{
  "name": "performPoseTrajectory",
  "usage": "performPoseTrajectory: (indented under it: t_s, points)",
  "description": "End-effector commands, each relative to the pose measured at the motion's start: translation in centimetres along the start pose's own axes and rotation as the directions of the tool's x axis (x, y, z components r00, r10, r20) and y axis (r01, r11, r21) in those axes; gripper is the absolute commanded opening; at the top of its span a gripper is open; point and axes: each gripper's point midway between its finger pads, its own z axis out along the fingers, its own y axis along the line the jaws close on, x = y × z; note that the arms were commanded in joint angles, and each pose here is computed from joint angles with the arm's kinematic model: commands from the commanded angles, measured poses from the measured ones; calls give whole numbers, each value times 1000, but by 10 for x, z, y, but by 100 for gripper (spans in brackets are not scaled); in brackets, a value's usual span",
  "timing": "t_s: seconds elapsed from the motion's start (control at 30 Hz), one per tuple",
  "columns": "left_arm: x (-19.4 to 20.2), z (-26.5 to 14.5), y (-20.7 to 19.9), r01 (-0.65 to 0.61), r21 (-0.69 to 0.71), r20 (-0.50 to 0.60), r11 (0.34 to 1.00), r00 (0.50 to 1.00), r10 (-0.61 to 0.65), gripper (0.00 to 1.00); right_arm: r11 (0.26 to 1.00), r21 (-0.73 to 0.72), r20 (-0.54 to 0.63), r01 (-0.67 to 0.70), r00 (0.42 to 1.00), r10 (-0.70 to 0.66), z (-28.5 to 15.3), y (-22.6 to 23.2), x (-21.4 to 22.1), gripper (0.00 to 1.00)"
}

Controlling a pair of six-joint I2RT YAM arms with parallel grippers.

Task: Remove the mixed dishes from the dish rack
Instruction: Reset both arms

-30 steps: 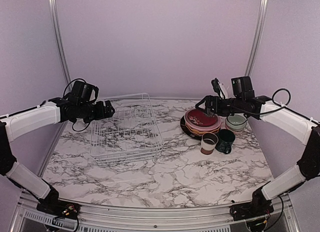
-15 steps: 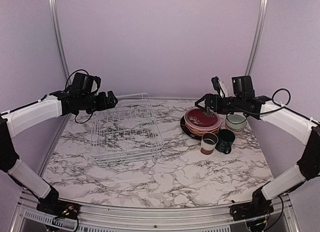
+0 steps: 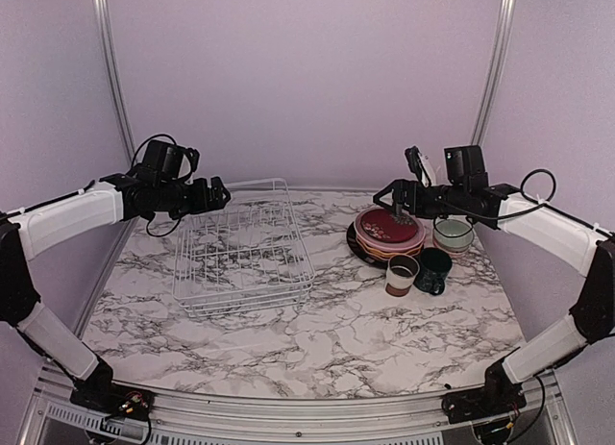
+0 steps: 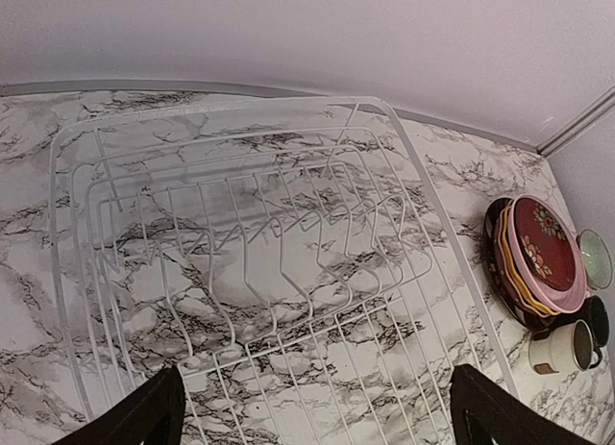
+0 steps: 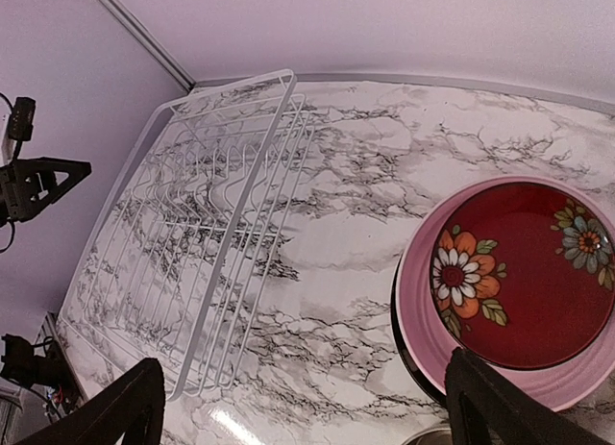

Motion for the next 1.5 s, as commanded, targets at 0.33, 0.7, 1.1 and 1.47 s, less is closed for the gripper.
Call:
performPoseTrajectory:
  t_s: [0.33,0.7,1.1,1.47]
  points:
    - [-2,-2,-22,-53,118,-16,992,998,55,99,998,-60,5,0,1000,0,3,9,-2,98]
    - [2,-7,-28,-53,165,-12,985,998,56,99,997,-73,-14,-12,1000,11,0,9,10,98]
    - [2,-6,-31,-44,181,-14,982,999,47,99,997,-77,4,-4,1000,4,-3,13,2,98]
    - [-2,-10,-31,-31,185,4,982,1000,31,99,998,-51,29,47,999,-46,-12,17,-18,98]
